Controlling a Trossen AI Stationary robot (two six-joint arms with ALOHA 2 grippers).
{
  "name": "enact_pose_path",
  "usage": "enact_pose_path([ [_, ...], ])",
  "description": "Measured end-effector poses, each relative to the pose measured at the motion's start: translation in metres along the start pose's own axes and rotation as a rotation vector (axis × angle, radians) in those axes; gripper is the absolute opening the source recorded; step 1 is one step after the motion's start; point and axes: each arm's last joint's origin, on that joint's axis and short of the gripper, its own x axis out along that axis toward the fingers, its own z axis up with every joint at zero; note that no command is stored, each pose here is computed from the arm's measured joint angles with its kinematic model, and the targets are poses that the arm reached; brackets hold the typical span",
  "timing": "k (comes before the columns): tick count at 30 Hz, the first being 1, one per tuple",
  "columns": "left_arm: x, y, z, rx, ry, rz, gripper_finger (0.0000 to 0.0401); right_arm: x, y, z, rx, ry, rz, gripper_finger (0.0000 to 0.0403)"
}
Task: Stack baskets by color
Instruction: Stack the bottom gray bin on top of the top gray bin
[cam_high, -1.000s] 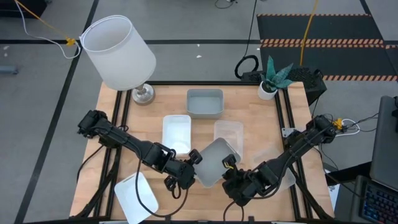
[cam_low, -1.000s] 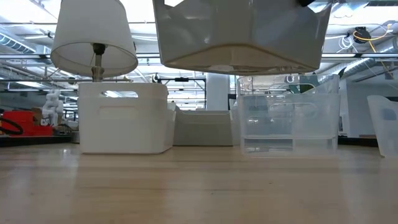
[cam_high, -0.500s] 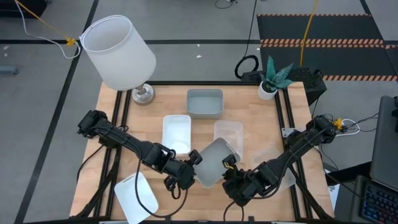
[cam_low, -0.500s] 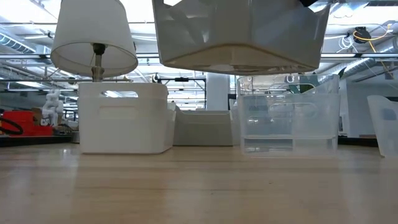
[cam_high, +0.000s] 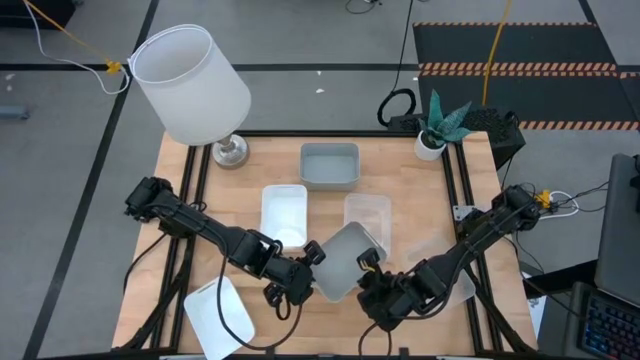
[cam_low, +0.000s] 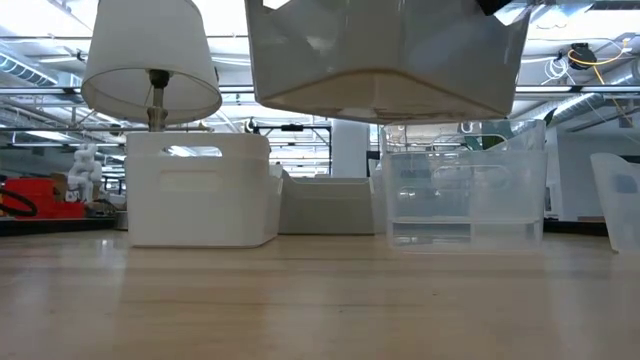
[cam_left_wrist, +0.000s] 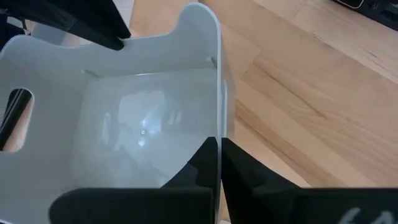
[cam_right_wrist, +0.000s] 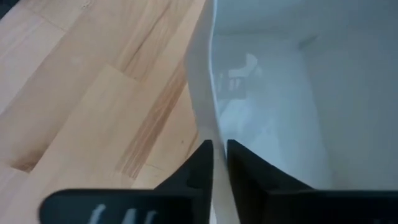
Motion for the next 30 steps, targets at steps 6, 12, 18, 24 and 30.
enact_pose_path([
  [6,0.0,-0.001,0.001,0.002,0.0,-0.002,0.0008,0.003,-0.001,0.0,0.0,0.013,-0.011,0.0079],
  [12,0.0,-0.001,0.001,0.002,-0.001,-0.002,0.0004,0.004,-0.002,0.0,-0.004,0.015,-0.009,0.0047],
  [18,0.0,-0.001,0.001,-0.016,-0.001,0.001,0.0014,0.004,-0.002,-0.001,-0.026,0.02,-0.002,0.0007],
  [24,-0.001,0.001,0.003,-0.192,0.004,0.095,0.0022,0.004,-0.003,-0.003,-0.039,0.041,-0.034,0.0003],
  [30,-0.005,-0.007,0.011,-0.253,0.044,0.28,0.0116,0.005,-0.005,-0.004,-0.03,0.055,-0.056,0.0001],
])
